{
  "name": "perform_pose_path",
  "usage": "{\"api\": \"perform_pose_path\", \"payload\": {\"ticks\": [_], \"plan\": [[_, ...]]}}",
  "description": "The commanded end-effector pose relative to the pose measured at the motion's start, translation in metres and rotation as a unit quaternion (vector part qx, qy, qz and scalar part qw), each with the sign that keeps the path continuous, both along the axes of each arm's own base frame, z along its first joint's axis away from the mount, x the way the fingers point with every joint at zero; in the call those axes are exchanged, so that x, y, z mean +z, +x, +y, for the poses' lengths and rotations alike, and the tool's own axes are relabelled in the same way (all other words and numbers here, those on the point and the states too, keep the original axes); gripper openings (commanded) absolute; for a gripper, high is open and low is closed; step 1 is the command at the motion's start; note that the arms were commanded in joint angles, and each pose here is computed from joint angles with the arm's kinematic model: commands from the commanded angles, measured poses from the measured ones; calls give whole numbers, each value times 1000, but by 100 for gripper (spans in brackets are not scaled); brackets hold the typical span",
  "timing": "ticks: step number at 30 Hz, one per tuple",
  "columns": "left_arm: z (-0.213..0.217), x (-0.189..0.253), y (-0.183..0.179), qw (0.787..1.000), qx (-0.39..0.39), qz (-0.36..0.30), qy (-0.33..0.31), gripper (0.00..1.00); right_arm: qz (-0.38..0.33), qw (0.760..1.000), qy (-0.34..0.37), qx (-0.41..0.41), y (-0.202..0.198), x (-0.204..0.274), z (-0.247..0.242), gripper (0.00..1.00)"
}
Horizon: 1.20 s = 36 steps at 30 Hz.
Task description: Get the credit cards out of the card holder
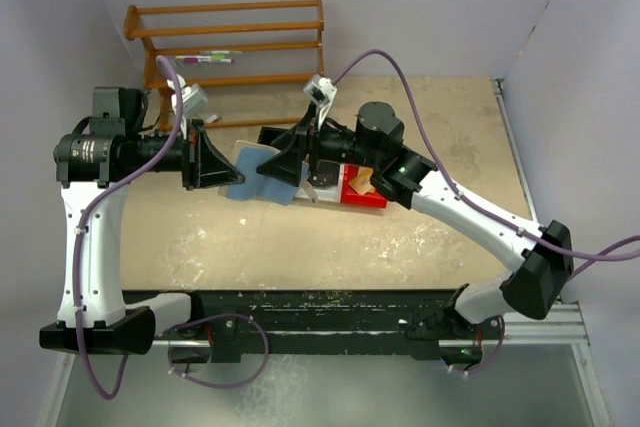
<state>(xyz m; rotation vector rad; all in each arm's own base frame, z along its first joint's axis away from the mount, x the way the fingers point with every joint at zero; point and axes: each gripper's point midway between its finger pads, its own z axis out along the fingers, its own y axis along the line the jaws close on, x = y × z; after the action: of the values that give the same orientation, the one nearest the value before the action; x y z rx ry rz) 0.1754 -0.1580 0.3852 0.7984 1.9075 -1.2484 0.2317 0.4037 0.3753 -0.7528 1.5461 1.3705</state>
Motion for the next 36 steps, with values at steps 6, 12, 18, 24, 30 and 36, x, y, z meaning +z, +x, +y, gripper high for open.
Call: {"api": "perform_pose_path", "payload": {"ticks": [6, 12, 18, 24, 30, 36], "plan": [[-10, 24, -12, 997, -45, 4, -67, 0, 24, 994, 45, 98, -30, 17, 7, 51], [-12, 29, -17, 994, -60, 16, -85, 2, 26, 988, 81, 127, -41, 25, -13, 11], [-10, 23, -14, 996, -55, 5, -69, 2, 38, 990, 77, 109, -36, 18, -29, 4], [0, -4, 6, 1000, -12, -5, -6, 5, 53, 994, 48, 80, -34, -7, -38, 0], [26, -47, 38, 991, 74, -33, 105, 47, 105, 994, -27, -13, -2, -68, -41, 0], [57, -81, 67, 969, 150, -36, 196, 91, 151, 984, -80, -58, 18, -146, -38, 1]]}}
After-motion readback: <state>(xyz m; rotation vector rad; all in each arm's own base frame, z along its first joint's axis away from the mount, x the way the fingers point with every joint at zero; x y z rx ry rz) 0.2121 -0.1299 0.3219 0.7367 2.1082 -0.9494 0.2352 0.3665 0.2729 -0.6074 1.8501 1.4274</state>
